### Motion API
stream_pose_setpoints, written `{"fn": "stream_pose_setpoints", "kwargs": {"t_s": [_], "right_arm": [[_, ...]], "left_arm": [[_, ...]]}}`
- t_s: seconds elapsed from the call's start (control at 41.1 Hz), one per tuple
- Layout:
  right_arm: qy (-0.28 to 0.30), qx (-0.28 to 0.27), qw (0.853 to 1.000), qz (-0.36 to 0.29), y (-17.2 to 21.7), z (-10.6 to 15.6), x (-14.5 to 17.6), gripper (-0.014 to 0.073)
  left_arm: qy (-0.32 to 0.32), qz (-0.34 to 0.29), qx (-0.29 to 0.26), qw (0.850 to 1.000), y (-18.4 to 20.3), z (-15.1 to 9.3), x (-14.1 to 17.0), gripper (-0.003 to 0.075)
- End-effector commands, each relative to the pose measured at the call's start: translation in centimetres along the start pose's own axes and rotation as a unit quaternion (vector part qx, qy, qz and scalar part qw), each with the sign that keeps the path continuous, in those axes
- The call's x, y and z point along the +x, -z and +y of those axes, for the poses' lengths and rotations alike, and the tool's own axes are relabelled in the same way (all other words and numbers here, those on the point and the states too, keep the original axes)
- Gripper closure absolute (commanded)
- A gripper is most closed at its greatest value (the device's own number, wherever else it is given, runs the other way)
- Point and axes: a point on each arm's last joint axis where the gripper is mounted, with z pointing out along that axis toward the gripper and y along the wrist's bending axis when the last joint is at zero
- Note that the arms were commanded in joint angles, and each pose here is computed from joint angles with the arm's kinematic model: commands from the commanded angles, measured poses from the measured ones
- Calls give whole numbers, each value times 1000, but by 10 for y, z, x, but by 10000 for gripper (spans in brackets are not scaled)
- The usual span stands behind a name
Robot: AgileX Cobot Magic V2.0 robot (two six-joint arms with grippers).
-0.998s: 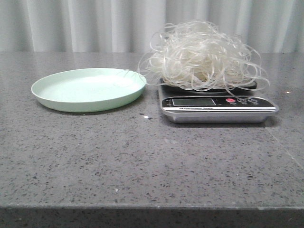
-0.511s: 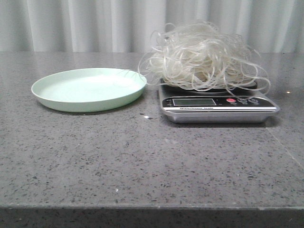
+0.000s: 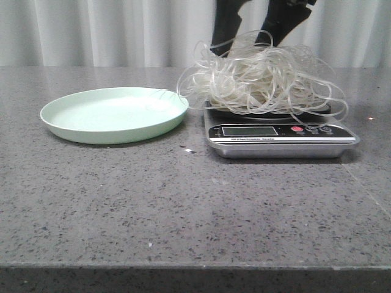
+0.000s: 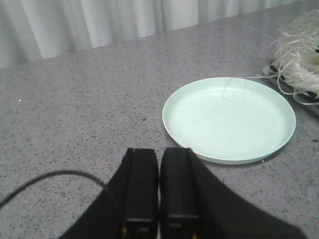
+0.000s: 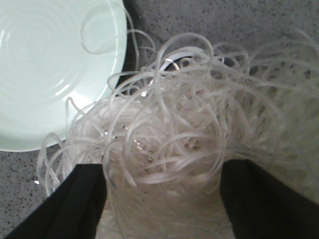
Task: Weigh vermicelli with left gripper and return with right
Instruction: 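Lower the right gripper onto the vermicelli on the scale and close it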
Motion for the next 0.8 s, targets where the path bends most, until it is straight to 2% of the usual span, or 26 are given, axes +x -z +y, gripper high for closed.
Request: {"fn": "stream_pose_setpoints", "kwargs": {"t_s": [0.0, 0.365, 0.438, 0.487, 0.633, 0.681, 0.779], "right_arm": [[17, 17, 1000, -17, 20, 1, -2, 13], [13, 13, 998, 63, -8, -6, 5, 25], [13, 13, 998, 66, -9, -6, 5, 78], [13, 13, 998, 66, -8, -5, 5, 148], [15, 12, 997, 69, -2, -4, 4, 462], [15, 12, 998, 67, 0, -4, 3, 431], [17, 12, 998, 59, 3, -3, 0, 440]], "left_arm": [[4, -51, -3, 999, 3, 1, -15, 584], [-7, -50, -7, 999, 3, 2, -15, 584], [-7, -50, -7, 999, 3, 2, -15, 584], [-7, -50, -7, 999, 3, 2, -15, 584], [-7, -50, -7, 999, 3, 2, -15, 584], [-7, -50, -7, 999, 3, 2, -15, 584], [-7, -50, -7, 999, 3, 2, -15, 584]]}}
